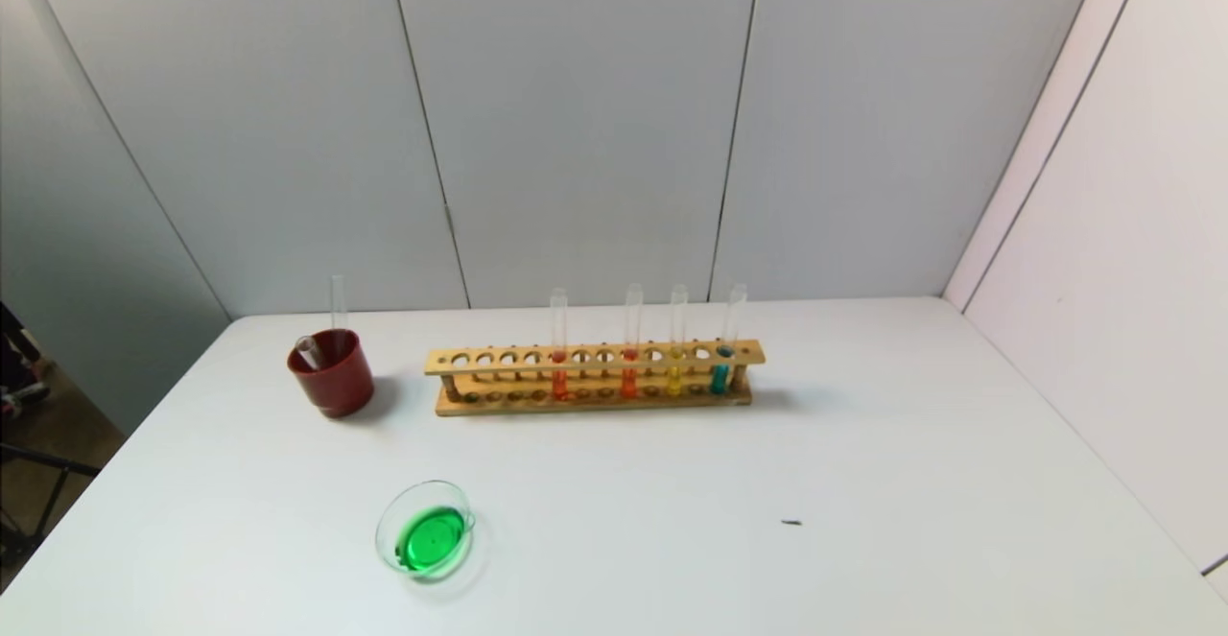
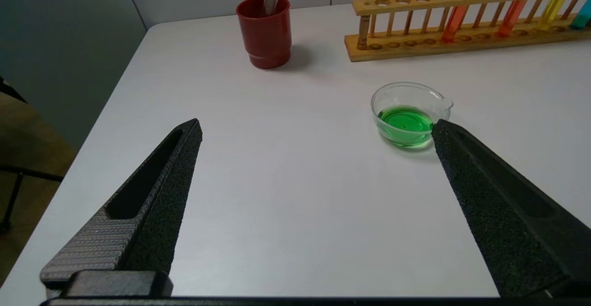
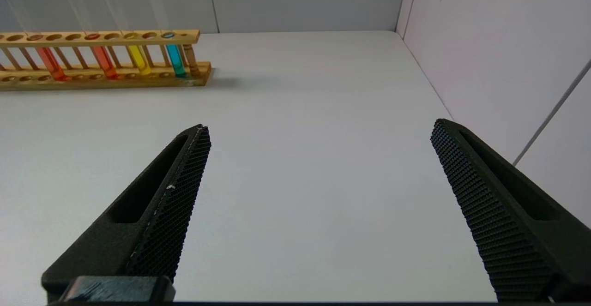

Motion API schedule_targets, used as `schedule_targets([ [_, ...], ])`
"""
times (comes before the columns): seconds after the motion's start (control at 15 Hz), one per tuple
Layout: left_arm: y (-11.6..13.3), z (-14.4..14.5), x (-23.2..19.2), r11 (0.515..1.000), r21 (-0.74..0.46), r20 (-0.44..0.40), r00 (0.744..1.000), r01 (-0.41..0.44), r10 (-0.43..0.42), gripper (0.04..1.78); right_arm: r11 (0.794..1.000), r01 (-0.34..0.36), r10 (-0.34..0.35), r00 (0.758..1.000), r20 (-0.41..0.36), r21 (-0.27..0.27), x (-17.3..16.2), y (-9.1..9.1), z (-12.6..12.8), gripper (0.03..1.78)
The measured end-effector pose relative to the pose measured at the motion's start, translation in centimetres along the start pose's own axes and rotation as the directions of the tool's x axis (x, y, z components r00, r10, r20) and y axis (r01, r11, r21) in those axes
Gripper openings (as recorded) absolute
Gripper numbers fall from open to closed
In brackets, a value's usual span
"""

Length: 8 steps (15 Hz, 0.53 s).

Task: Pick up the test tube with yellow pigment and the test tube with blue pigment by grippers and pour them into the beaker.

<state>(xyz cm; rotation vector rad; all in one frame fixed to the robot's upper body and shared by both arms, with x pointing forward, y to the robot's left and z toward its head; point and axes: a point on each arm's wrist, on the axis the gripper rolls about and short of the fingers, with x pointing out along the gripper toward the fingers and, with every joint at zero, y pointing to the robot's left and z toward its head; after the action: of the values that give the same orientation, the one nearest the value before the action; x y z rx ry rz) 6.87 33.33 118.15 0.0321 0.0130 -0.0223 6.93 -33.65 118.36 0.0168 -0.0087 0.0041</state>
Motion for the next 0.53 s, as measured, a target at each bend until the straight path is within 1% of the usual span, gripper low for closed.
schedule_targets([
  [0.13,0.02,0.02,0.02,1.0,-0.022,0.007,1.0,-0.007,0.007,1.75,1.0,0.0,0.0,1.0,0.0,0.0,0.0,0.0,0.0,1.74],
  [0.53,0.02,0.01,0.03,1.0,-0.022,0.007,1.0,-0.008,0.008,1.75,1.0,-0.001,0.001,1.0,0.0,0.0,0.0,0.0,0.0,1.74],
])
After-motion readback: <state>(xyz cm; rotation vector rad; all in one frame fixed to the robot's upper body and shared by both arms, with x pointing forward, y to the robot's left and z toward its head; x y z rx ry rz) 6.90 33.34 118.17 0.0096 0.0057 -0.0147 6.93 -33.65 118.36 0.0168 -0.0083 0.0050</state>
